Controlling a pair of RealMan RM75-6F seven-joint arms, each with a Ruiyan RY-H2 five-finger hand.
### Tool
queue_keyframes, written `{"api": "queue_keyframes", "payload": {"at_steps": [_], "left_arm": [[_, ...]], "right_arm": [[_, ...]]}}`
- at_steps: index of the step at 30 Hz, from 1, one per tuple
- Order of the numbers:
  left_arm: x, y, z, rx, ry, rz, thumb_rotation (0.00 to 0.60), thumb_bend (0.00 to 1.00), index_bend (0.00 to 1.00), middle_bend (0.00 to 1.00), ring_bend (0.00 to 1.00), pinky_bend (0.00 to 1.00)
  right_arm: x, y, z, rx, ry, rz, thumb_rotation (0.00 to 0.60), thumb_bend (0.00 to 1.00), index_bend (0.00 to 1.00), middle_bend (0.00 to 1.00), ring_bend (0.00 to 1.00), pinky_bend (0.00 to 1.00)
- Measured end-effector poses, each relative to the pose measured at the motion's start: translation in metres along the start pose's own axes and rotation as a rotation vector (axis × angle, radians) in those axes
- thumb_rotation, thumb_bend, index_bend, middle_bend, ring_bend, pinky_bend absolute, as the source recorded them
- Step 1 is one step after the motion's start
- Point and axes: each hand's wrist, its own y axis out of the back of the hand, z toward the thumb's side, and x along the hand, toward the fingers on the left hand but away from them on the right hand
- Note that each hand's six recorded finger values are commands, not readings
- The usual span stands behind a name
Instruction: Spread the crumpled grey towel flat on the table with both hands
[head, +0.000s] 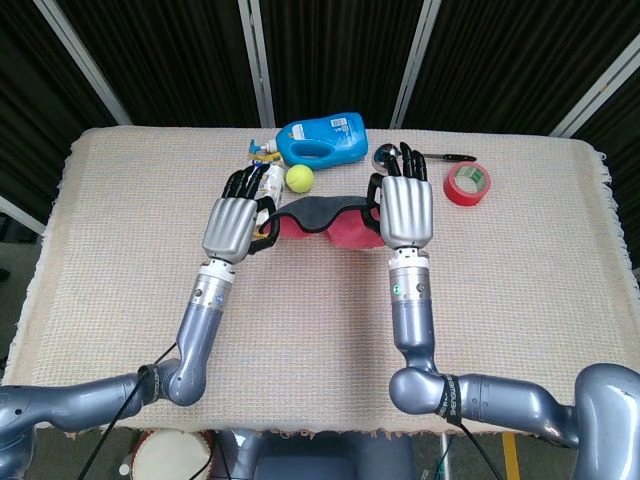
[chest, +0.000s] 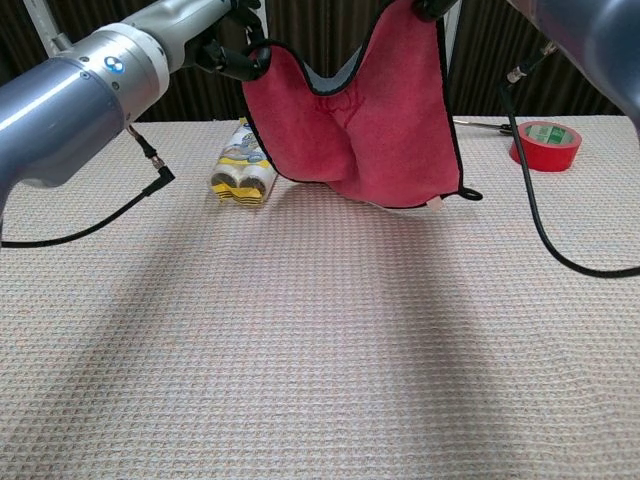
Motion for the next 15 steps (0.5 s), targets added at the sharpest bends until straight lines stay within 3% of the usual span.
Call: {"api": "queue_keyframes", "payload": {"at_steps": [15], "left_arm": [[0.048,0.016,0.029,0.044,-0.008,0.053,0.600,0.52,0.59,0.05,0.00,0.06]], "right_arm": [[-0.040,0.011,0.002,-0.030,-0.012,-0.030,0.600,0.51,0.69,0.27,0.08,0.10]]}}
